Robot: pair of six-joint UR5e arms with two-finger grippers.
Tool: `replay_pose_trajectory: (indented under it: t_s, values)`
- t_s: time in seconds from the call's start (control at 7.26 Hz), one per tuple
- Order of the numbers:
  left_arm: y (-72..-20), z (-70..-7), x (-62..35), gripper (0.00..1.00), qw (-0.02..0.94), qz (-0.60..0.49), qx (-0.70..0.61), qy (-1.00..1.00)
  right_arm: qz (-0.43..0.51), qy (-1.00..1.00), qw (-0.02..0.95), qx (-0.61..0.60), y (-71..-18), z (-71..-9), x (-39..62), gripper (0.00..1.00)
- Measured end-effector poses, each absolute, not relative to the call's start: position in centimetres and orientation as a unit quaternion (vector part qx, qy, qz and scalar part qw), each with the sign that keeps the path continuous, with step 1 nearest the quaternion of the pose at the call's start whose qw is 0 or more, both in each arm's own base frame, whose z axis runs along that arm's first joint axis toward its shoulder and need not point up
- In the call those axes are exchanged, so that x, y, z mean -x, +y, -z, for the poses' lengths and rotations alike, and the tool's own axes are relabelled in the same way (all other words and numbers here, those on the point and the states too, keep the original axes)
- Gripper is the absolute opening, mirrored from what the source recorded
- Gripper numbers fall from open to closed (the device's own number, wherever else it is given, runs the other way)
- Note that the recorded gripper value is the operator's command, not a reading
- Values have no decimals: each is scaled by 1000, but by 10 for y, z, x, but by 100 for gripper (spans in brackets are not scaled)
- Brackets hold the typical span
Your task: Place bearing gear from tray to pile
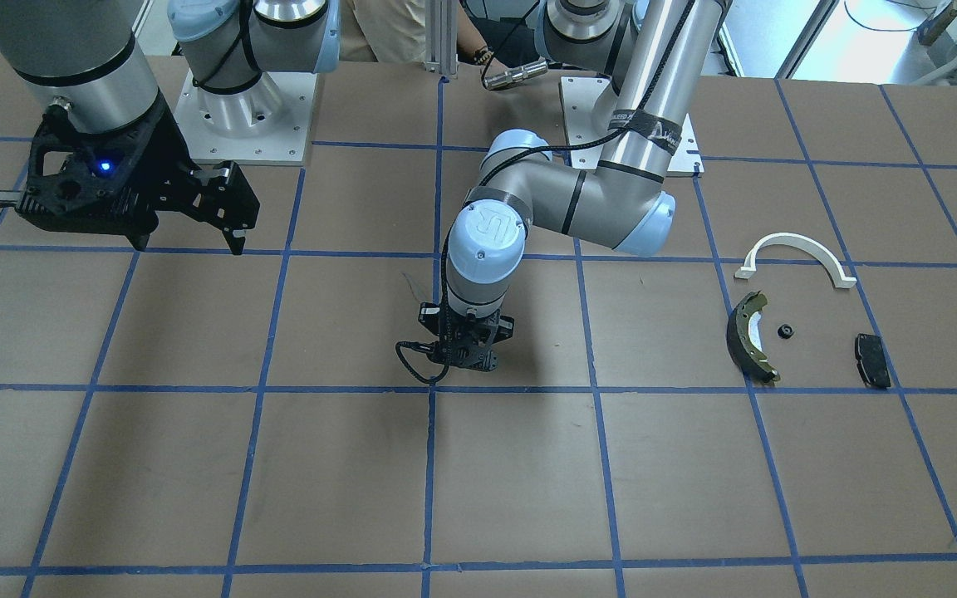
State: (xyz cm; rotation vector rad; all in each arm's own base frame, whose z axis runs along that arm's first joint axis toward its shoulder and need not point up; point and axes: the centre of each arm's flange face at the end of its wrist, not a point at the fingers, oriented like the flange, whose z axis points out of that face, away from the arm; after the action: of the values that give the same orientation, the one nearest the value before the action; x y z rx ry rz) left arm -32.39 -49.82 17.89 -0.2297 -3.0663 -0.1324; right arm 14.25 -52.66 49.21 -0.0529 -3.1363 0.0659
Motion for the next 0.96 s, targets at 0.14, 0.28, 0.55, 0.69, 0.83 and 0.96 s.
replay_pose_trajectory:
  t_s: [0.14, 0.28, 0.55, 0.69, 0.83, 0.96]
  values:
    - [-504, -192, 319, 0, 32, 36, 72, -996, -21, -1000, 2, 17, -527, -492, -142, 100]
    - [-517, -211, 305, 0, 32, 32, 61, -997, -21, -1000, 3, 17, -527, -492, -142, 100]
    - [-567, -265, 237, 0, 23, 41, 39, -998, -21, -1000, 3, 16, -527, -493, -141, 100]
    - [-592, -297, 183, 0, 13, 52, 41, -998, -21, -1000, 3, 13, -527, -493, -141, 100]
    - [-610, -323, 121, 0, 6, 62, 42, -997, -20, -1000, 3, 12, -527, -493, -140, 100]
    - [-619, -338, 56, 0, 6, 67, 41, -997, -19, -1000, 3, 13, -527, -493, -139, 100]
